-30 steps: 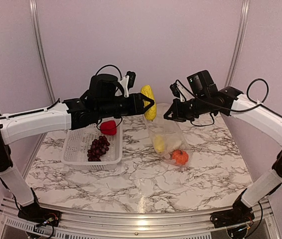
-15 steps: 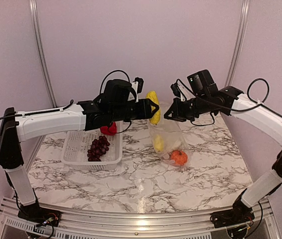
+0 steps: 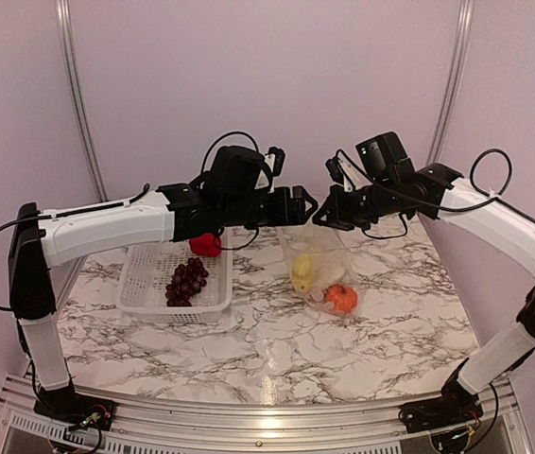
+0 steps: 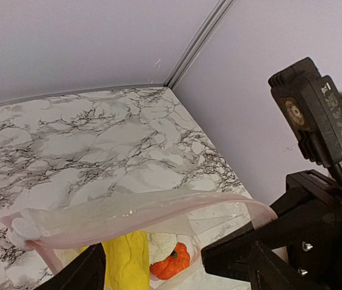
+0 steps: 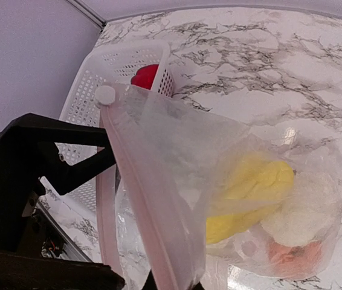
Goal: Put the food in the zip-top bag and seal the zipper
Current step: Place the fake fruit in the zipper food storage bag, then adjust the zipper food storage bag at the center of the board.
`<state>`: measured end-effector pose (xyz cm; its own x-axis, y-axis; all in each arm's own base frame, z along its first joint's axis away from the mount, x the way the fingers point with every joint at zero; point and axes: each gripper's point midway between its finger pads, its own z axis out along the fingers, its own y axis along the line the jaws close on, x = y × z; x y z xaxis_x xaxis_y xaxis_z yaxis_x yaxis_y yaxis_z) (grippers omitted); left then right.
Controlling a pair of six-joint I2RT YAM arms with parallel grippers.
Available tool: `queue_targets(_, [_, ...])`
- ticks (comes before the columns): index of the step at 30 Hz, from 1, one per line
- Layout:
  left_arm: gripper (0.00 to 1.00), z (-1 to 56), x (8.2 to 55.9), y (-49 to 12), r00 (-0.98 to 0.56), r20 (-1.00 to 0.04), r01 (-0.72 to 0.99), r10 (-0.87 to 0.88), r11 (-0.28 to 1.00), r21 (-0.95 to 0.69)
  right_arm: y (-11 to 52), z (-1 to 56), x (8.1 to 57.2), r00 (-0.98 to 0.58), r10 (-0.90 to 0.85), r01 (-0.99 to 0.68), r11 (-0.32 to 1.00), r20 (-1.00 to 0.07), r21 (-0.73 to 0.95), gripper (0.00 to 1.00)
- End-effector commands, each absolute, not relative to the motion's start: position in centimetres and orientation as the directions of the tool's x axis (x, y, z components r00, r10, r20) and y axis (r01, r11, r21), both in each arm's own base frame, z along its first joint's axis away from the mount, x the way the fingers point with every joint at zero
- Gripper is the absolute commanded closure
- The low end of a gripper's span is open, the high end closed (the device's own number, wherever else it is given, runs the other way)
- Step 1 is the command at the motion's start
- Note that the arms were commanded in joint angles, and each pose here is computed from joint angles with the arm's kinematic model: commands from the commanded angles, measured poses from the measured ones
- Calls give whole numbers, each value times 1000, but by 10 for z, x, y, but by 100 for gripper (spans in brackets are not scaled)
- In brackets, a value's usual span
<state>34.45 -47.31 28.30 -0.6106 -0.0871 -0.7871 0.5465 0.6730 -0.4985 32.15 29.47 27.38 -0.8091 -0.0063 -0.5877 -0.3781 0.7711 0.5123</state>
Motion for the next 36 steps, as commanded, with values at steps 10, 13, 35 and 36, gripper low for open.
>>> queue_targets(10, [26, 324, 352, -380, -540, -827, 320, -160, 869, -377, 293, 298, 319, -768, 15, -407, 760, -640, 506, 100])
queue_targets(13, [30, 297, 347, -372, -590, -796, 290, -136, 885, -365, 292, 295, 318, -770, 9, -408, 762, -638, 502, 100])
queue_targets(35, [72, 227, 360, -430, -795, -606, 292, -30, 856, -426, 294, 268, 324, -789, -57, -406, 795, -612, 450, 100])
queue_targets(36, [81, 221, 360, -432, -810, -587, 290, -13, 860, -419, 290, 265, 330, -790, -64, -387, 823, -610, 415, 100])
